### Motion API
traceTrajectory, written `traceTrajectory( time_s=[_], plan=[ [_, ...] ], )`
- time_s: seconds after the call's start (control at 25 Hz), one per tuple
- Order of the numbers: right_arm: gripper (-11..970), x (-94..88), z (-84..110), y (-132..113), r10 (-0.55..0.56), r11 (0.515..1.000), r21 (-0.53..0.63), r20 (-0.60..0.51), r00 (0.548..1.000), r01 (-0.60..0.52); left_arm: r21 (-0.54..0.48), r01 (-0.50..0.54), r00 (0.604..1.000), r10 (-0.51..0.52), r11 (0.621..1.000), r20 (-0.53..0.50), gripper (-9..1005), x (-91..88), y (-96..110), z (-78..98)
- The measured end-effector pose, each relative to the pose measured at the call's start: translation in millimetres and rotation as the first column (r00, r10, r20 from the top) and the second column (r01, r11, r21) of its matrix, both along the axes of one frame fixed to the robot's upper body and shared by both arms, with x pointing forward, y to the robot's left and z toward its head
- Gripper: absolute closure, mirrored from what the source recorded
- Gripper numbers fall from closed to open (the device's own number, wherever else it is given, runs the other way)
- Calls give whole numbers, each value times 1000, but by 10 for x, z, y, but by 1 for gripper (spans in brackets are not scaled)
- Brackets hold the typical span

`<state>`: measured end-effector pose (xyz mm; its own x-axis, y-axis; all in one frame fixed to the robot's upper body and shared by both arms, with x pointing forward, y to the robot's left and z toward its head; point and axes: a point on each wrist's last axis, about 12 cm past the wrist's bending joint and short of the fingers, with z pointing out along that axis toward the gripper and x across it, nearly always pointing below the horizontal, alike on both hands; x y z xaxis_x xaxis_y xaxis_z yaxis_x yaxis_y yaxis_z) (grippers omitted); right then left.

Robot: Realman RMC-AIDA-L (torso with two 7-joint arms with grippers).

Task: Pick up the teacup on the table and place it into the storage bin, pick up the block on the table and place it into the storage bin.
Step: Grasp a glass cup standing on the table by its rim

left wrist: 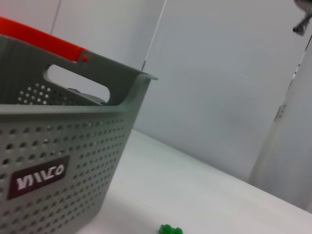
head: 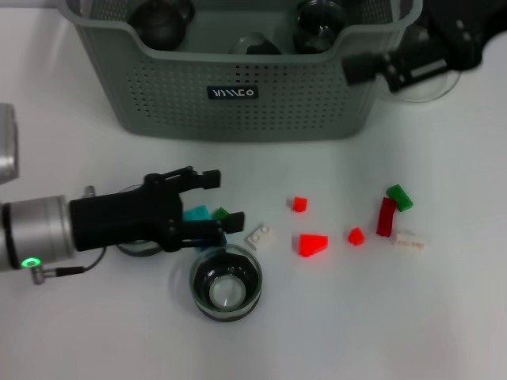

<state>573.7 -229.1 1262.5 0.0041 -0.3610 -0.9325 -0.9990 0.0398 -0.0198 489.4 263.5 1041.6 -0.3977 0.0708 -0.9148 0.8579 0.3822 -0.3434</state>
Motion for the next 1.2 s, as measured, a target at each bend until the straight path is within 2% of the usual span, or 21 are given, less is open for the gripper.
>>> traceTrajectory(
  time_s=[0.24,0.44,0.6,0.88,0.96,1.2],
  plan=[
    [45,-50,-216,-123,3,1000,-15,-67,998,-4,71,-74,996,77,995,-35,99,1,336,87],
    [46,-45,-484,-69,3,995,-94,-163,987,-18,168,-141,987,153,976,-59,99,8,744,322],
    [47,-20,-660,59,1,988,-150,-205,979,-33,282,-156,975,193,947,-107,99,65,909,509],
    [46,53,-871,306,-25,974,-227,-230,973,-29,468,-107,950,229,878,-214,99,289,882,751],
    [46,66,-886,342,-27,972,-231,-232,972,-29,534,-85,941,245,841,-235,99,366,824,903],
    [45,82,-885,368,-34,974,-227,-231,972,-20,632,-51,936,259,773,-240,99,491,577,1284]
  ],
)
